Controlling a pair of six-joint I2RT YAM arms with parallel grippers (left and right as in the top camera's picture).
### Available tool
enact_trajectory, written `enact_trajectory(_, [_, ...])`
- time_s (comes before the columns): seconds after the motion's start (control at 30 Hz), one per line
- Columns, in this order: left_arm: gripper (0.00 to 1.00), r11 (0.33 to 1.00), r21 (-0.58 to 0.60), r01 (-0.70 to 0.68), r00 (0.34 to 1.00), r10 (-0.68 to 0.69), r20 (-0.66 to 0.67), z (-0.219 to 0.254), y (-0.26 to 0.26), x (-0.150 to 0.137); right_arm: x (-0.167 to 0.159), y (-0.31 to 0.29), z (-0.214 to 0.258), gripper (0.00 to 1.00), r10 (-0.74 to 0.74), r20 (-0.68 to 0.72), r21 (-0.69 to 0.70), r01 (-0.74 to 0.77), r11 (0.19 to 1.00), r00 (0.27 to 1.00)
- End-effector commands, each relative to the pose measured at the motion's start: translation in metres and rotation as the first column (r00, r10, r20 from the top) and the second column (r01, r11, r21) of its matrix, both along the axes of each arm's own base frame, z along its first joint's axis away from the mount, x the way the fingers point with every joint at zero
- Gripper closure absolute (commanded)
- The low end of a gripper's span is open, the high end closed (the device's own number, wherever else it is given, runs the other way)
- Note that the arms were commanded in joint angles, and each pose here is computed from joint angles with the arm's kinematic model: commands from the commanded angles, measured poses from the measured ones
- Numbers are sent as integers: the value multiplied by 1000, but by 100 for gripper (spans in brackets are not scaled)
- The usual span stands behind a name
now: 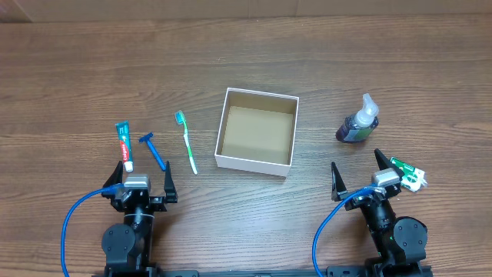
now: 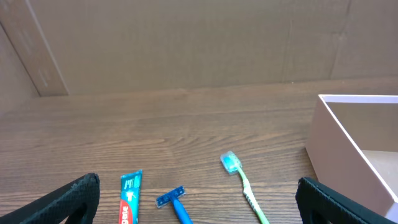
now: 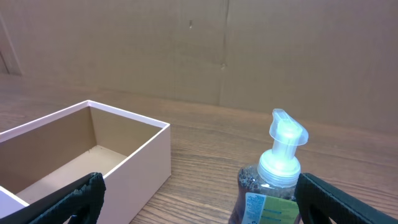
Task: Pack container
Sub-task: 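Move the right gripper toward the clear soap pump bottle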
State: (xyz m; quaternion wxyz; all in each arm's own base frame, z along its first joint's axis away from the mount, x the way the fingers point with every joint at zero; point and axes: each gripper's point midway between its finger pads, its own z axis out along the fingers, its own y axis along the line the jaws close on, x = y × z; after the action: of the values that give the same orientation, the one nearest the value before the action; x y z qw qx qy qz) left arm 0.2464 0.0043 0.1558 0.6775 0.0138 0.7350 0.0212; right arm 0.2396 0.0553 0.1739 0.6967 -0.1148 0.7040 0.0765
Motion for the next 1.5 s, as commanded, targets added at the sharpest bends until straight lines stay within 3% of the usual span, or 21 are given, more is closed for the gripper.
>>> enact_trajectory(0.0, [0, 1000, -14, -4, 1000, 4, 4, 0, 1, 0, 0, 0, -2, 0, 0, 5, -2, 0, 1000, 1000])
enact_trajectory(1.03, [0, 1000, -15, -2, 1000, 2, 5, 0, 1, 0, 0, 2, -2, 0, 11, 5, 0, -11, 1000, 1000])
enact_trajectory(1.17, [0, 1000, -15, 2, 1000, -2, 6, 1, 0, 0, -1, 4, 0, 0, 19, -25, 126, -16, 992, 999])
enact_trajectory(1.37, [0, 978, -205, 50, 999, -52, -7, 12, -12, -5, -2, -3, 8, 0, -13, -77, 281, 34, 959, 997])
enact_trajectory(1.47, [0, 976, -216, 28, 999, -32, -12, 38, -9, -14, -7, -6, 29, 0, -26, -83, 295, 49, 954, 996])
